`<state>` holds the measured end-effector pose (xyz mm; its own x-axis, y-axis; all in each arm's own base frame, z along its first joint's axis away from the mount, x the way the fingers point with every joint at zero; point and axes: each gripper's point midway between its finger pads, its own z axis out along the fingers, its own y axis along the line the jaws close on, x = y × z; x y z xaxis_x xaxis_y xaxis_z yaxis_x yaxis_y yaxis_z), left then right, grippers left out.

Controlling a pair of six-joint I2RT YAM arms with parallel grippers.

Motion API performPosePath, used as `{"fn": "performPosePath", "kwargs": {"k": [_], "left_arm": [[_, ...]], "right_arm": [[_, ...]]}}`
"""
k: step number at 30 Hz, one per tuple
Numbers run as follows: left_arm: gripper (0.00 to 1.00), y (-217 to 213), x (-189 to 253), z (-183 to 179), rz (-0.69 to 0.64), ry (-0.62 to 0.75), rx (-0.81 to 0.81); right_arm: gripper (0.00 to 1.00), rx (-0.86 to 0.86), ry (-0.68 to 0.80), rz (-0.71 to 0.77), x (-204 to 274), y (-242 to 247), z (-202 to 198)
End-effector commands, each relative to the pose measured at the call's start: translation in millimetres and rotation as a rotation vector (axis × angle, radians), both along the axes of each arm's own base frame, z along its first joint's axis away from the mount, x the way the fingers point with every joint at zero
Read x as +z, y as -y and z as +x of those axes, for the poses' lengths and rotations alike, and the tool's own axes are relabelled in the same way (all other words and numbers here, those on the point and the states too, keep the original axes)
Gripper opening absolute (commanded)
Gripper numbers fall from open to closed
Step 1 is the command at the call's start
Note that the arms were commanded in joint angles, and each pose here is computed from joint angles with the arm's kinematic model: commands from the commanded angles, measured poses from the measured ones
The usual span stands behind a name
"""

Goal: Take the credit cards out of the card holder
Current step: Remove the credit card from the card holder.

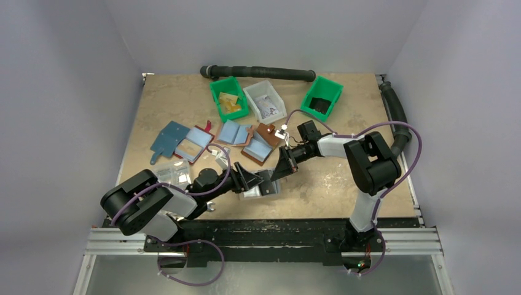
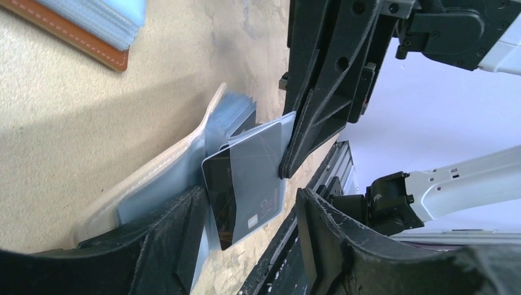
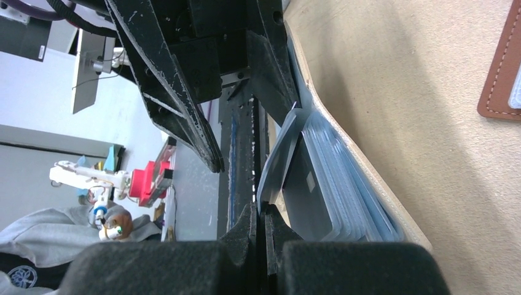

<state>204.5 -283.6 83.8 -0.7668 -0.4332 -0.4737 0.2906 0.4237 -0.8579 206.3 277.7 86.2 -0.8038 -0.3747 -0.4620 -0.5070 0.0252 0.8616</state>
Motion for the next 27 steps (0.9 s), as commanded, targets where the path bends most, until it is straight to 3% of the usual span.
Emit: {"fn": "performPosePath", "kwargs": {"k": [1,6,13,18,27], "left_arm": [[0.58,-1,20,16,-0.029,0.115,0.044],[0.49,3,30,17,-0.051,0.153,0.023],[0.25,6,30,12,-0.073,0.160,-0.008],[0.00,5,26,10,-0.070,0.153,-0.016],[0.00,-4,13,8,-0.043,0.122,-0.016]], "right_arm": [[0.00,0.061,0.015,0.139,43,-3,-5],[0.00,0.052,0.016,0.120,38,-4,-3],[0.00,0.029,0.021,0.074,28,-4,2],[0.00,0.023,0.031,0.062,26,-4,4],[0.00,-0.049,0.079,-0.063,3,2,21]]}}
